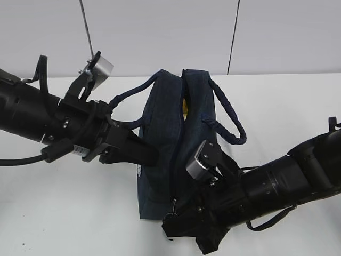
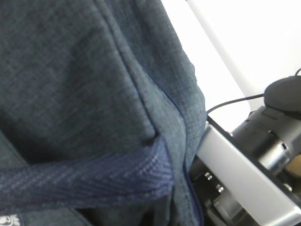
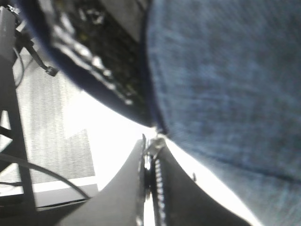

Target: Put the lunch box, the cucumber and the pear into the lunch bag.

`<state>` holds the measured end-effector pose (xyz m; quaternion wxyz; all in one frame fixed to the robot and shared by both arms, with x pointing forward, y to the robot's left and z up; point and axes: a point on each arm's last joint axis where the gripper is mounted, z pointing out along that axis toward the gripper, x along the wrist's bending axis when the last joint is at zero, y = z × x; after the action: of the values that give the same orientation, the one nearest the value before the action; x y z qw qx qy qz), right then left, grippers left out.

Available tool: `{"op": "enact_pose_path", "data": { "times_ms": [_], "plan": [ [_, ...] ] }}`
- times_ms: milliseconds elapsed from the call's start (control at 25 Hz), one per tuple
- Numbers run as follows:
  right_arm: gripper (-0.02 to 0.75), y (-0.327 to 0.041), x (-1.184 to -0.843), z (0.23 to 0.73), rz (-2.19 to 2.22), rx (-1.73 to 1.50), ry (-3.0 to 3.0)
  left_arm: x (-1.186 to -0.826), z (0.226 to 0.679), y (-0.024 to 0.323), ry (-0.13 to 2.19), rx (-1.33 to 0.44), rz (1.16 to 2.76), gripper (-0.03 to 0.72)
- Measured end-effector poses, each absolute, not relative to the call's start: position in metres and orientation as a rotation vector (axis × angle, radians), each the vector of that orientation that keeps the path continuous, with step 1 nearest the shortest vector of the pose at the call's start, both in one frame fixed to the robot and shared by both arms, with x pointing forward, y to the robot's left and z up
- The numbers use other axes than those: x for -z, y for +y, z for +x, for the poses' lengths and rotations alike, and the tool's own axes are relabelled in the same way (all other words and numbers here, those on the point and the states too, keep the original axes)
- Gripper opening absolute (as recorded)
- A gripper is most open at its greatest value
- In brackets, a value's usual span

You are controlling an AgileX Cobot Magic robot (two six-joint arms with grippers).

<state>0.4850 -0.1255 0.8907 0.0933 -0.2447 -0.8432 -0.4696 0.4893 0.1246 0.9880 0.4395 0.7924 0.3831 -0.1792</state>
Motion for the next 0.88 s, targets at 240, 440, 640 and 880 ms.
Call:
{"op": "enact_pose_path", "data": {
  "times_ms": [240,440,640,880],
  "plan": [
    [0.006,-0.127,-0.901,0.481,-0.769,1.343,-2.463,-0.988,0.489,0.125,0.952,0.445,1.968,-0.015],
    [0.006,-0.128,-0.917,0.478,-0.785,1.350,-2.453,-0.988,0.489,0.124,0.955,0.447,1.961,-0.011],
    [0.006,-0.129,-0.934,0.475,-0.809,1.375,-2.438,-0.988,0.489,0.124,0.955,0.448,1.960,0.052],
    [0.006,-0.131,-0.950,0.471,-0.794,1.406,-2.449,-0.989,0.489,0.124,0.954,0.451,1.959,0.287]
  ]
}}
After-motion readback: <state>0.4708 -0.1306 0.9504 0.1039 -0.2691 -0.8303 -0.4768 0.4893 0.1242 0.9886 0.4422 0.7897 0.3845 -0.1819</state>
